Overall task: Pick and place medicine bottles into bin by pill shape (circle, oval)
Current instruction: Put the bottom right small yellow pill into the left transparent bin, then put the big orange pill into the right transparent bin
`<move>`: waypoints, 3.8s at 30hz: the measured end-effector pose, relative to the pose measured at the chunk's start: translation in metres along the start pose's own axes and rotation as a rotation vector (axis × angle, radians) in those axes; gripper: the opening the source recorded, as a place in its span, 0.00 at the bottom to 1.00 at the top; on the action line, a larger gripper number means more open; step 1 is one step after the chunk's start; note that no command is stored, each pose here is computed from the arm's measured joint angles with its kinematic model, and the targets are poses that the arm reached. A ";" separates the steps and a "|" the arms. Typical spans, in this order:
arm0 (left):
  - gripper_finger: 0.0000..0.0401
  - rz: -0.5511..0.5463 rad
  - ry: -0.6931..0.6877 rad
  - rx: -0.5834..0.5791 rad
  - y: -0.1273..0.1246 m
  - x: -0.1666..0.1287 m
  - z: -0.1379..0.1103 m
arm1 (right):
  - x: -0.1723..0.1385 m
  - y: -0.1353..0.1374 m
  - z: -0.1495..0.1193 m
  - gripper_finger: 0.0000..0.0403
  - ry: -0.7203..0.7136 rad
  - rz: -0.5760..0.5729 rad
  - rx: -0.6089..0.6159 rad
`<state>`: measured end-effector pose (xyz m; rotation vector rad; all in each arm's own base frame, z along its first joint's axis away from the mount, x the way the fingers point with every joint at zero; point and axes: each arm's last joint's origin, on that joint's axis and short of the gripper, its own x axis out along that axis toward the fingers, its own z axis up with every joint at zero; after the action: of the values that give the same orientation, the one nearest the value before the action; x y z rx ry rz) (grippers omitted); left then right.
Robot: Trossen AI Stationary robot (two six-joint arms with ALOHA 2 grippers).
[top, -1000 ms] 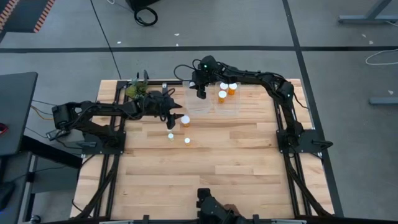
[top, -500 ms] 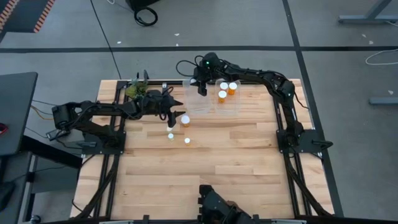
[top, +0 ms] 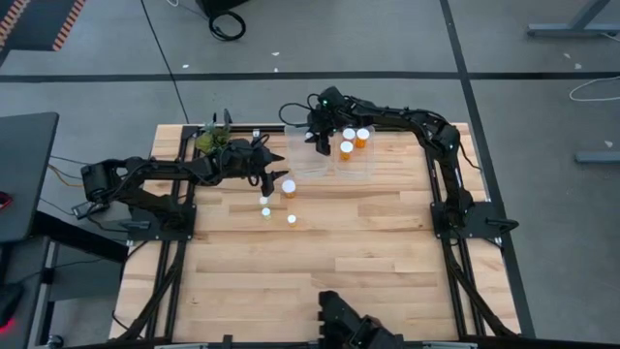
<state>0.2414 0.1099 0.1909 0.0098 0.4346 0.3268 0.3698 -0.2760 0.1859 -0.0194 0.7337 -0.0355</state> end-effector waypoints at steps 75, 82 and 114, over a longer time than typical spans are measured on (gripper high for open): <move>0.58 -0.001 0.013 -0.005 0.000 0.000 -0.001 | -0.018 0.001 0.017 0.53 0.083 -0.054 0.068; 0.58 0.000 0.014 -0.022 0.000 0.000 -0.001 | -0.041 0.003 0.046 0.53 0.149 -0.071 0.115; 0.58 -0.233 0.019 -0.213 -0.019 0.000 0.000 | -0.135 0.169 0.014 0.53 -0.260 -0.111 -0.043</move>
<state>0.2473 0.0920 0.1897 -0.2498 0.4131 0.1424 0.2833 -0.1022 0.2816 -0.1038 0.4723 -0.1208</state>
